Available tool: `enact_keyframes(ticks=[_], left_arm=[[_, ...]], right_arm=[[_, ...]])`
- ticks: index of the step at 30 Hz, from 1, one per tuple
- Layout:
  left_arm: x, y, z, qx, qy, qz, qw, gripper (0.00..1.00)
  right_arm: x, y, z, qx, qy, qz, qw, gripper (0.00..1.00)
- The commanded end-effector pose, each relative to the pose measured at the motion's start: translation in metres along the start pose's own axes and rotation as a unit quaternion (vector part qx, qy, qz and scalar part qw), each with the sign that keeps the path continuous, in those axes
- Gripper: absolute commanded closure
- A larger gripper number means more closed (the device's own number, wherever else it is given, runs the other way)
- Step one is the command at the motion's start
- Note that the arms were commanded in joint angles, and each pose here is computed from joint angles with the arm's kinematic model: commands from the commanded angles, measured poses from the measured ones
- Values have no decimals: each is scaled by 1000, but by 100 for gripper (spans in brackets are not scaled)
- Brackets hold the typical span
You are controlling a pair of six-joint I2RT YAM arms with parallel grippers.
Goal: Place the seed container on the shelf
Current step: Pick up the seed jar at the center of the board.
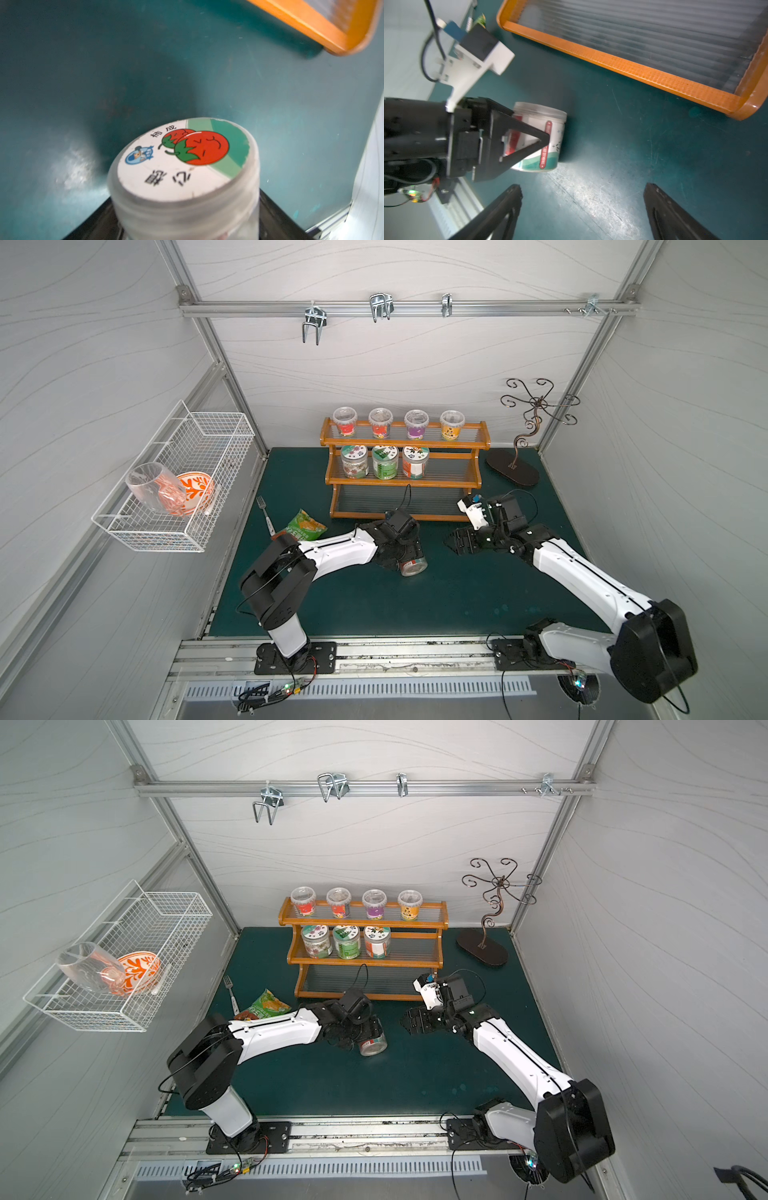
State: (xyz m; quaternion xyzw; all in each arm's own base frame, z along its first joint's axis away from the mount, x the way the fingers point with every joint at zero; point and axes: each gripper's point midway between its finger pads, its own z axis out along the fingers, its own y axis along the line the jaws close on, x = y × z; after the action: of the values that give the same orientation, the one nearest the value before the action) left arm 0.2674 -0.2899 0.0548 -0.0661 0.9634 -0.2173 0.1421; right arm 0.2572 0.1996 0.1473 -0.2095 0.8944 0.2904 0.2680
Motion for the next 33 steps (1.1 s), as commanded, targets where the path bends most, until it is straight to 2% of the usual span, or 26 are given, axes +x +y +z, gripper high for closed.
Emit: enact_keyframes(ticks=[1, 5, 12, 17, 19, 28, 33], left_arm=[[-13, -11, -14, 43, -49, 73, 995, 40], [-18, -23, -37, 97, -93, 131, 982, 40], [-20, -38, -76, 171, -168, 234, 942, 43], [-11, -58, -111, 245, -214, 301, 896, 44], [-4, -69, -131, 281, -228, 334, 870, 44], [39, -87, -185, 396, -233, 429, 778, 43], [51, -91, -197, 425, -233, 457, 746, 42]], right_arm=[[-9, 13, -12, -50, -25, 22, 998, 4], [-15, 20, -22, -97, -38, 49, 993, 4], [-25, 54, -34, -204, -38, 55, 977, 4], [-23, 87, -34, -232, -22, -1, 972, 4], [-22, 98, -35, -247, -26, -20, 969, 4], [-22, 135, -62, -303, -69, -137, 941, 3], [-14, 160, -76, -353, -60, -188, 915, 3]])
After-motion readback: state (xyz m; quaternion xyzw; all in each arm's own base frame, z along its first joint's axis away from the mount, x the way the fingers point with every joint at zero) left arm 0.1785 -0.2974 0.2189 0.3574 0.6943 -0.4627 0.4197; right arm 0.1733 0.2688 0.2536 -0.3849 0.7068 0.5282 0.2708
